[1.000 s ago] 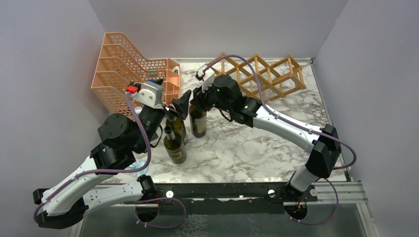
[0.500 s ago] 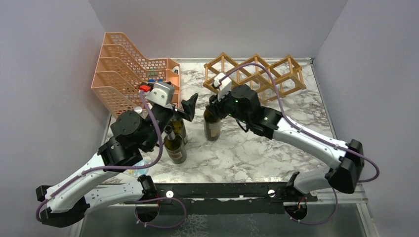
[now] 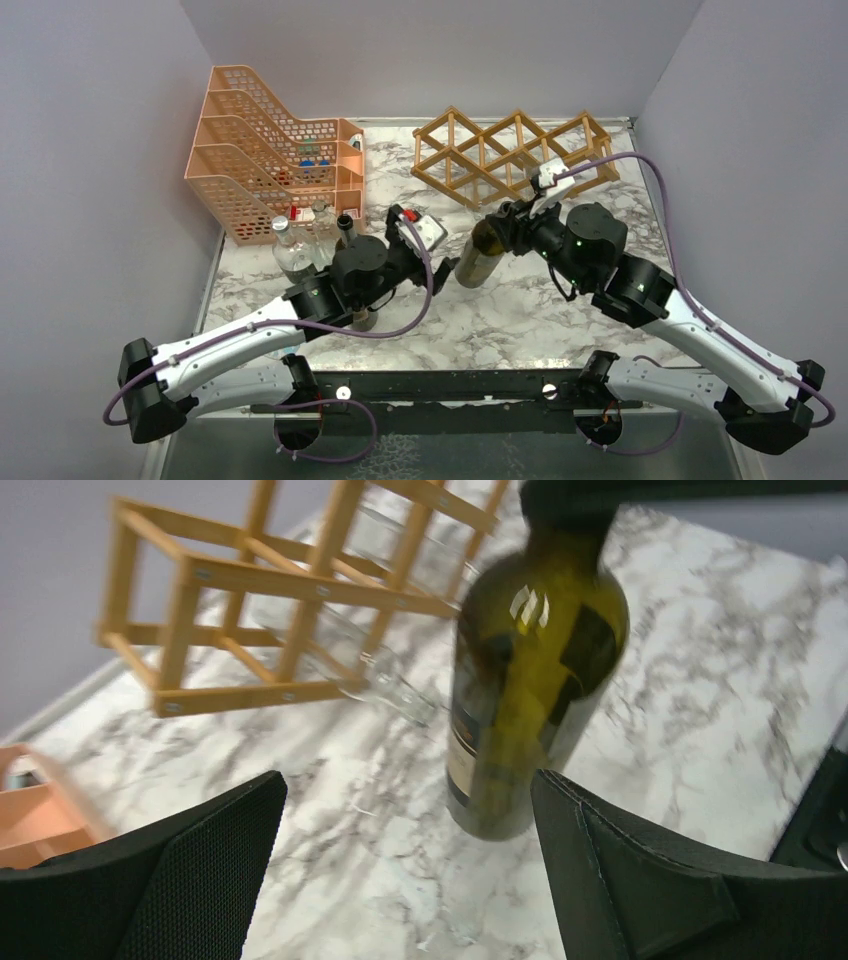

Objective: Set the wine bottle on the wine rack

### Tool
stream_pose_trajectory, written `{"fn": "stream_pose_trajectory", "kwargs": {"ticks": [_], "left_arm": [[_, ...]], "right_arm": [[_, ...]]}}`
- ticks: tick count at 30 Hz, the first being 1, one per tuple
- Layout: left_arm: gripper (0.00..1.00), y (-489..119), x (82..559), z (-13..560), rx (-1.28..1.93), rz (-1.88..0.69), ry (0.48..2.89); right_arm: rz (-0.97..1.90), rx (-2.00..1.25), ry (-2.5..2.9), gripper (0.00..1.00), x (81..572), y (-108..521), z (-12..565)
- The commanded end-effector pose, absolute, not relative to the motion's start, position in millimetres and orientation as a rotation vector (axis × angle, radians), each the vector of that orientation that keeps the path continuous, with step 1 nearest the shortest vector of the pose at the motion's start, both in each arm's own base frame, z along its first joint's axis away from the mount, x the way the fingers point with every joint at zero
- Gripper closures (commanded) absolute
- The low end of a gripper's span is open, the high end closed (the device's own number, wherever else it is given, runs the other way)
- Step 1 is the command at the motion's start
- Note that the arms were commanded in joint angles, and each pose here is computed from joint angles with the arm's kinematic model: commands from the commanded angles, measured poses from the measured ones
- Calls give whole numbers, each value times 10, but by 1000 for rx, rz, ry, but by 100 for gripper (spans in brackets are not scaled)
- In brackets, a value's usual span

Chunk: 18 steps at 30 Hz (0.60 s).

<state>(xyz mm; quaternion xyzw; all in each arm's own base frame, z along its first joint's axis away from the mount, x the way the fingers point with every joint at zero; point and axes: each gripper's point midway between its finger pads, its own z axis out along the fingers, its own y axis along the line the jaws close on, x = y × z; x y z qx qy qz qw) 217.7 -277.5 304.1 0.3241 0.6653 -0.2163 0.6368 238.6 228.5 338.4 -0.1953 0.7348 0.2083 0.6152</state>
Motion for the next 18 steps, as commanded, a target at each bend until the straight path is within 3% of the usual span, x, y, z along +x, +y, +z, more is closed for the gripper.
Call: {"fn": "stream_pose_trajectory", "kwargs": {"ticks": [1, 9, 18], "left_arm": [[1, -3206, 1921, 2803, 865, -735, 1423], [1, -3538, 1848, 2224, 1036, -797, 1429], [1, -3754, 1745, 2077, 1138, -874, 1350]], "right_arm": [[538, -319, 1640, 97, 2311, 2121, 3682], [635, -324, 1624, 97, 2119, 2074, 3853], [747, -373, 1550, 97, 1942, 2122, 4026]]}}
